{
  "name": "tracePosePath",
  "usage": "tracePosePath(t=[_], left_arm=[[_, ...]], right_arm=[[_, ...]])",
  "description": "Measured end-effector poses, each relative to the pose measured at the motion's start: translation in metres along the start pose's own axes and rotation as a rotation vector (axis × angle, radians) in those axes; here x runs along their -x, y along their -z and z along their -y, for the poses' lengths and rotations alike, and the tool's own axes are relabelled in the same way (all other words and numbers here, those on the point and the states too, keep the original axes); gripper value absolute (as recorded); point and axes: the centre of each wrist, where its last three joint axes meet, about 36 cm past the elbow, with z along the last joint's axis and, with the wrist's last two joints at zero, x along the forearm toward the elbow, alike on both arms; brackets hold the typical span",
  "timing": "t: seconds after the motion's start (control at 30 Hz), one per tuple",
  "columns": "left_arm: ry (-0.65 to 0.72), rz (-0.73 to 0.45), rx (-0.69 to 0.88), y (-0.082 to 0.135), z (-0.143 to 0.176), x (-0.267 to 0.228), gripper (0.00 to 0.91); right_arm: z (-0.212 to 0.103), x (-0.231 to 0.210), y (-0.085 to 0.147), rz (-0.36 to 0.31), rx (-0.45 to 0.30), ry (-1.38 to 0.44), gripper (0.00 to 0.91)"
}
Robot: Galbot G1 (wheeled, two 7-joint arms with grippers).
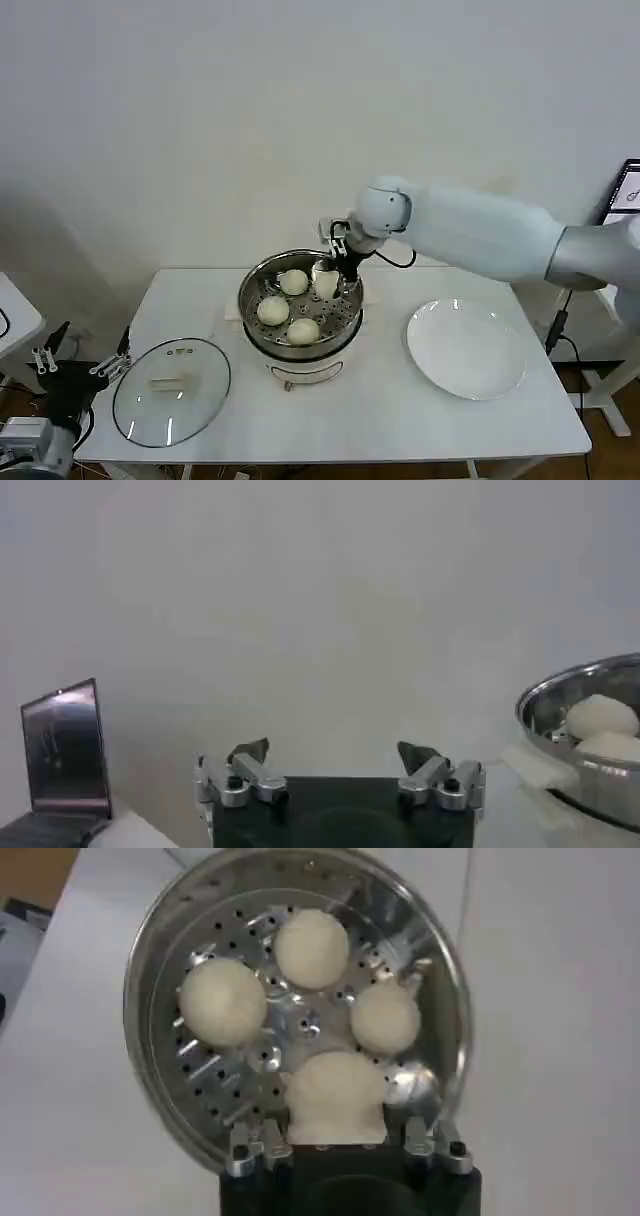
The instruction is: Take steamed baozi put them in steamer then cover it.
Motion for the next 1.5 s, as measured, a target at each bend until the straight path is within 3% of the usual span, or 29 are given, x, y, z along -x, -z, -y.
tracePosePath(t=[0.63,0.73,0.8,0.87,1.23,1.5], left_arm=[[0.008,-0.003,0.005,-0.004,-0.004,0.000,0.907],[0.008,-0.003,0.005,-0.003,-0.004,-0.001,0.907],[0.008,-0.003,0.005,-0.003,-0.004,-0.001,0.907],[0.008,-0.004,0.005,-0.003,-0.004,-0.001,0.907],[0.010,-0.007,0.000,-0.006,-0.003,0.001,0.907],[0.013,-0.011,-0.003,-0.007,-0.005,0.001,0.907]], right_arm=[[0.001,0.044,-0.009,-0.046,0.008,0.009,0.655],[-0.001,0.047,-0.010,-0.046,0.003,0.015,0.695],[-0.002,0.049,-0.011,-0.045,0.003,0.019,0.856],[-0.003,0.050,-0.012,-0.042,0.003,0.021,0.907],[0.000,0.023,-0.016,-0.020,-0.001,-0.022,0.907],[-0.006,-0.023,-0.032,0.059,0.028,-0.099,0.907]])
